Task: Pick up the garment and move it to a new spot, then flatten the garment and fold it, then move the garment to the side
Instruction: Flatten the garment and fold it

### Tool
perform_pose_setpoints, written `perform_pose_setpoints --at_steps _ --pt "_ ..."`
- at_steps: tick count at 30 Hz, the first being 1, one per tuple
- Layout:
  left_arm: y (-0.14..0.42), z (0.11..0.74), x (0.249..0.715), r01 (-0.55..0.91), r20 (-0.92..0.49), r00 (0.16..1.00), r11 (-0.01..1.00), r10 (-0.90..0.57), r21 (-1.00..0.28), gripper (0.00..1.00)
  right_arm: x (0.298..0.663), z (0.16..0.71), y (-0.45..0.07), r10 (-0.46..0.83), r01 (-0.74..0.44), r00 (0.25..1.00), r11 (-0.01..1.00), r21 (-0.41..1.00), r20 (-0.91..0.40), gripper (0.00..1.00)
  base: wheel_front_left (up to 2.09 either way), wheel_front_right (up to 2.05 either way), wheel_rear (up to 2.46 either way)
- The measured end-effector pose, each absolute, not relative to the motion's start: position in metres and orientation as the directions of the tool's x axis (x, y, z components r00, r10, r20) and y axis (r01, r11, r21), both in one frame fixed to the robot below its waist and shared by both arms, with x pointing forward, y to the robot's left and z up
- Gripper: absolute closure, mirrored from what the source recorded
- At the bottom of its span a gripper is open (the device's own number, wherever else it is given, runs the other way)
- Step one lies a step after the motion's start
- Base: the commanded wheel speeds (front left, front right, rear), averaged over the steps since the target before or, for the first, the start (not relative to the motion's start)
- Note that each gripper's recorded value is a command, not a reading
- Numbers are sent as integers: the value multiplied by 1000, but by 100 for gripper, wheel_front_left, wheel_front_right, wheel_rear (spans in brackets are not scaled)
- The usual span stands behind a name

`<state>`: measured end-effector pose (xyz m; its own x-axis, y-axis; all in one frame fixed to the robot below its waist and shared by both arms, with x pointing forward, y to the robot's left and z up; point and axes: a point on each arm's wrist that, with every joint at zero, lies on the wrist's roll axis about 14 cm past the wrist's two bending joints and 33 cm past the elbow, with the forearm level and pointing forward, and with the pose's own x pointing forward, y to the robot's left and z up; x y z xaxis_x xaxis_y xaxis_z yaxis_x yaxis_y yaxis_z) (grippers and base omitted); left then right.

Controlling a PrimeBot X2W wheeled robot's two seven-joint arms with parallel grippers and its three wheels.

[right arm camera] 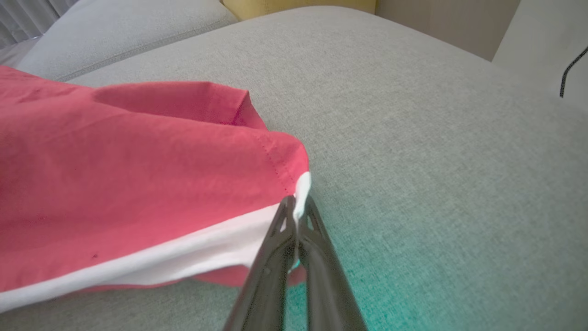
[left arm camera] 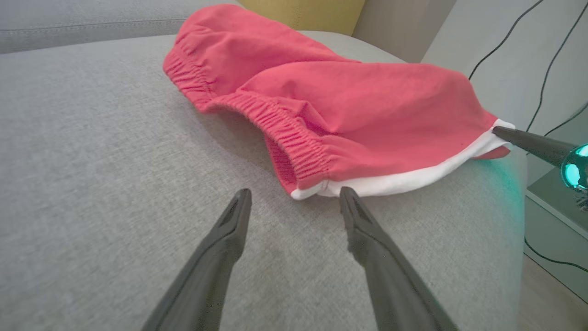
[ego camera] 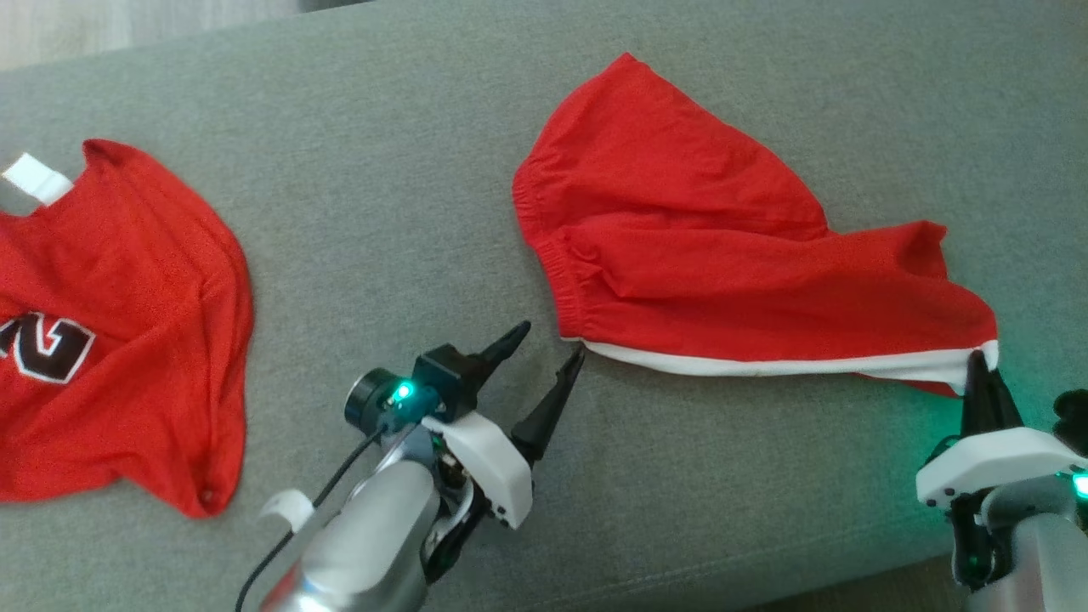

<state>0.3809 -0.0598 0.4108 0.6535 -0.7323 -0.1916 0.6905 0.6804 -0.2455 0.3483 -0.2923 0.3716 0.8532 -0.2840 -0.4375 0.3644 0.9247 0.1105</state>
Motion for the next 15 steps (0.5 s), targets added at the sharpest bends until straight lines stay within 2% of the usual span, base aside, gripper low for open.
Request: perform_pose_setpoints --at_steps 15 --pt "-78 402 384 733 -220 593 632 -775 -250 0 350 373 -293 -285 367 855 923 118 -433 100 0 0 0"
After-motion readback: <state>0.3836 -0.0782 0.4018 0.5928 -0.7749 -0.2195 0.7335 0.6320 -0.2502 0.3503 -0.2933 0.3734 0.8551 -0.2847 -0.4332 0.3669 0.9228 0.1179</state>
